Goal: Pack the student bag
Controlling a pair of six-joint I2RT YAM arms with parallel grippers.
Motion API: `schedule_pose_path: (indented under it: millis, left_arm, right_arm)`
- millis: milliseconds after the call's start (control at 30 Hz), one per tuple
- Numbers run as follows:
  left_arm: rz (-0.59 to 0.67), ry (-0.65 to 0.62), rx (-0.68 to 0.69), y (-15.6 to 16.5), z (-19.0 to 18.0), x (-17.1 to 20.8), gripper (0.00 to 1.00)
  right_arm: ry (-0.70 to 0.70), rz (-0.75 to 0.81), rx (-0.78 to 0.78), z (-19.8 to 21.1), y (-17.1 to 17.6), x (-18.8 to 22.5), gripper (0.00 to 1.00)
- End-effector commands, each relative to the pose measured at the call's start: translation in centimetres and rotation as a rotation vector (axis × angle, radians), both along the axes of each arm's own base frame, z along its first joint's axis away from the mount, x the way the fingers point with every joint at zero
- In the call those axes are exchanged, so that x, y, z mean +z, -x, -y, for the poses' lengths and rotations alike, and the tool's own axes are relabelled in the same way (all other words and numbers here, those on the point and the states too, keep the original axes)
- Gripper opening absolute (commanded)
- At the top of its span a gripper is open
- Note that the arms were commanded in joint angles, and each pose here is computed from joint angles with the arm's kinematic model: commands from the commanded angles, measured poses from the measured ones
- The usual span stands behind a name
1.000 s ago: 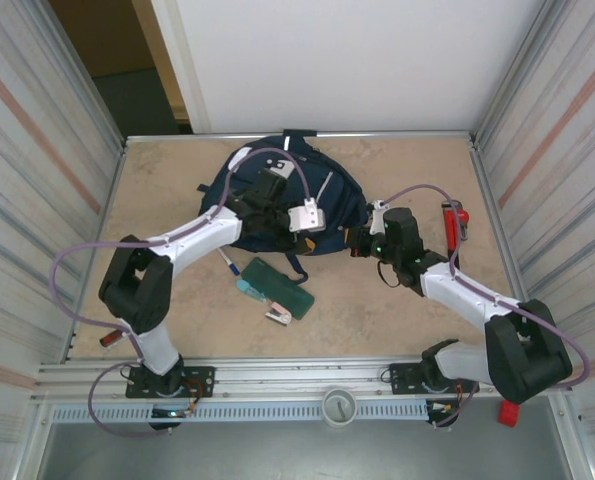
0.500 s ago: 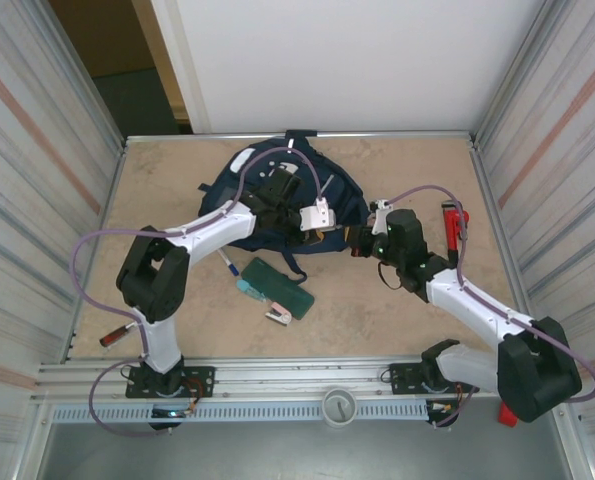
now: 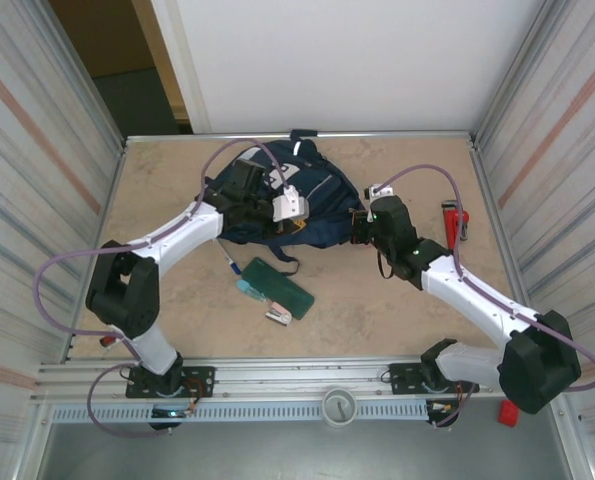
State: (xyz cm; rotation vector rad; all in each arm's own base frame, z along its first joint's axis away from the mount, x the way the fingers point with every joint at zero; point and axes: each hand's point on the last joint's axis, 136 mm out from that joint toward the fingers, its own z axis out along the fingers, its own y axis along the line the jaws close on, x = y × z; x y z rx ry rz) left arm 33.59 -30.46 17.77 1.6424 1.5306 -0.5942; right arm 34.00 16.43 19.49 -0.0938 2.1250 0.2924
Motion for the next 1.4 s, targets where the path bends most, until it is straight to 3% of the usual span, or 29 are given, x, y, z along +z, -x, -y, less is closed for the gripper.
schedule_pose_path:
  millis: [0, 133, 367, 467, 600, 767, 933, 1133, 1367]
  left_arm:
    - [0.119, -0.014, 0.085, -2.5, -3.0, 1.4, 0.0]
    - [0.142, -0.078, 0.179, -4.0, -5.3, -0.2, 0.04]
    - [0.067, 0.005, 0.131, -0.3, -2.8, 1.8, 0.55]
    - [0.024, 0.045, 0.116, 0.9, -1.0, 3.2, 0.66]
    - [-0.017, 0.028, 0.1, 1.4, 1.1, 2.9, 0.69]
    - [-0.121, 0.005, 0.071, 1.5, 3.4, 1.4, 0.67]
    - [-0.212, 0.02, 0.024, 2.2, 4.9, 0.6, 0.53]
    - [-0.27, -0.013, 0.021, 2.3, 5.1, -0.9, 0.44]
    - [-0.26, 0.026, 0.011, 2.0, 4.2, 0.5, 0.06]
  right_arm:
    - [0.085, 0.001, -0.143, 3.8, -1.0, 0.6, 0.0]
    - [-0.048, 0.013, -0.017, 0.6, -0.9, 2.0, 0.0]
    - [-0.216, 0.058, 0.124, -4.1, 0.1, 4.5, 0.0]
    - [-0.245, 0.067, 0.152, -5.2, 0.6, 5.2, 0.0]
    - [-0.274, 0.077, 0.177, -6.1, 1.1, 5.9, 0.0]
    - [-0.298, 0.095, 0.206, -6.9, 1.7, 7.0, 0.0]
    - [-0.295, 0.096, 0.204, -6.9, 1.9, 6.9, 0.0]
    - [-0.298, 0.116, 0.197, -6.5, 2.0, 7.0, 0.0]
    - [-0.237, 0.085, 0.145, -4.9, 1.6, 5.1, 0.0]
